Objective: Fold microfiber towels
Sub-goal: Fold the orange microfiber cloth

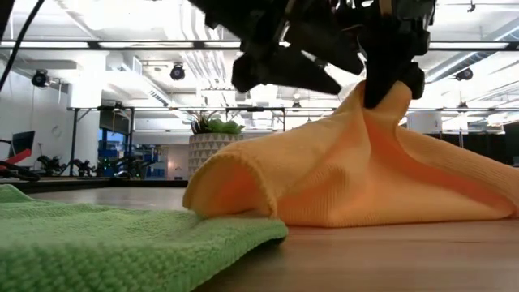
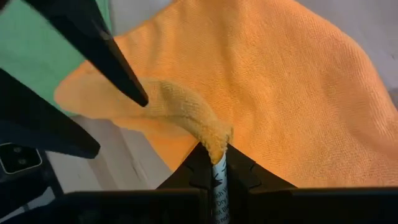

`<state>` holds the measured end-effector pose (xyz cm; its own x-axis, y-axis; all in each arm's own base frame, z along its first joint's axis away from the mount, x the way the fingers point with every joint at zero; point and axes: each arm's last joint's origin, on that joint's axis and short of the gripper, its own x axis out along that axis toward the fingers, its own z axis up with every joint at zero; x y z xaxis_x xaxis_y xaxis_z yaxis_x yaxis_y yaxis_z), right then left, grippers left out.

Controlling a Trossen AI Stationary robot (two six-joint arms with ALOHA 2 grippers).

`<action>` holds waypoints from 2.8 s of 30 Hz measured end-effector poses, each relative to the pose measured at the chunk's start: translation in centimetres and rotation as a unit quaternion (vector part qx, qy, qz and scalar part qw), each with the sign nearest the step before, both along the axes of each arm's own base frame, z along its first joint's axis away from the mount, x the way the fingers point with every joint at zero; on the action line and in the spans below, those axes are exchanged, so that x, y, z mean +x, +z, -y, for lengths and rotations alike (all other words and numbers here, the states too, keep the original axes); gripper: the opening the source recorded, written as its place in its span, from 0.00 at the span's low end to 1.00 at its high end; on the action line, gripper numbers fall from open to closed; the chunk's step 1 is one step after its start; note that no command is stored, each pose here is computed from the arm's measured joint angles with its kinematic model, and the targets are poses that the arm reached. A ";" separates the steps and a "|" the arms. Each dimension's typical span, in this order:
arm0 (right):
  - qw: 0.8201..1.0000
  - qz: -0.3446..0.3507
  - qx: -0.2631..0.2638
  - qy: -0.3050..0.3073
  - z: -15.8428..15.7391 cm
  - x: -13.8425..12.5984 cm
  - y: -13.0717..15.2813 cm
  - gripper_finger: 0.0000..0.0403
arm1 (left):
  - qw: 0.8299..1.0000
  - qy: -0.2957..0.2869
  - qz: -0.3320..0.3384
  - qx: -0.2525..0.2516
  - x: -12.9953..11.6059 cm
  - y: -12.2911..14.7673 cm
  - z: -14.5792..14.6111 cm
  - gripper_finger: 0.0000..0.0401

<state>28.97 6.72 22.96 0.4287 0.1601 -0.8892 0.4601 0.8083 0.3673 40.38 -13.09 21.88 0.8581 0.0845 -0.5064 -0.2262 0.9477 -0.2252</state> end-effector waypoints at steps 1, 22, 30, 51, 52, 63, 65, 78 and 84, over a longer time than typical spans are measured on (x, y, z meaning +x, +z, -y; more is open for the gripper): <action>1.000 0.000 0.000 0.000 0.0 0.0 0.0 0.02 | 1.000 0.001 -0.004 0.009 0.3 0.1 0.2 0.42; 0.996 0.060 0.055 0.038 -1.6 -1.7 4.0 0.02 | 0.982 0.135 -0.094 0.089 0.8 -1.3 0.1 0.41; 0.993 0.096 0.052 0.032 -1.0 -3.5 5.6 0.02 | 0.971 0.166 -0.131 0.114 0.0 -1.9 -0.5 0.41; 0.992 0.072 0.043 -0.094 4.0 -4.7 -2.3 0.02 | 0.939 -0.096 -0.173 0.283 -1.7 -3.5 1.7 0.41; 0.992 0.073 0.046 -0.097 4.0 -4.7 -2.4 0.02 | 0.936 -0.100 -0.173 0.288 -1.6 -3.6 1.7 0.41; 0.990 0.083 0.049 -0.099 4.0 -4.6 -2.3 0.02 | 0.882 -0.239 -0.144 0.380 -1.1 -3.3 2.6 0.41; 0.990 0.083 0.049 -0.099 4.0 -4.6 -2.3 0.02 | 0.863 -0.255 -0.150 0.409 -1.2 -3.4 2.5 0.41; 0.989 0.094 0.051 -0.099 4.0 -4.4 -2.1 0.02 | 0.744 -0.279 -0.190 0.577 -0.1 -6.3 0.6 0.41; 0.989 0.099 0.054 -0.097 3.9 -4.3 -2.1 0.02 | 0.755 -0.270 -0.167 0.574 0.5 -5.9 0.7 0.40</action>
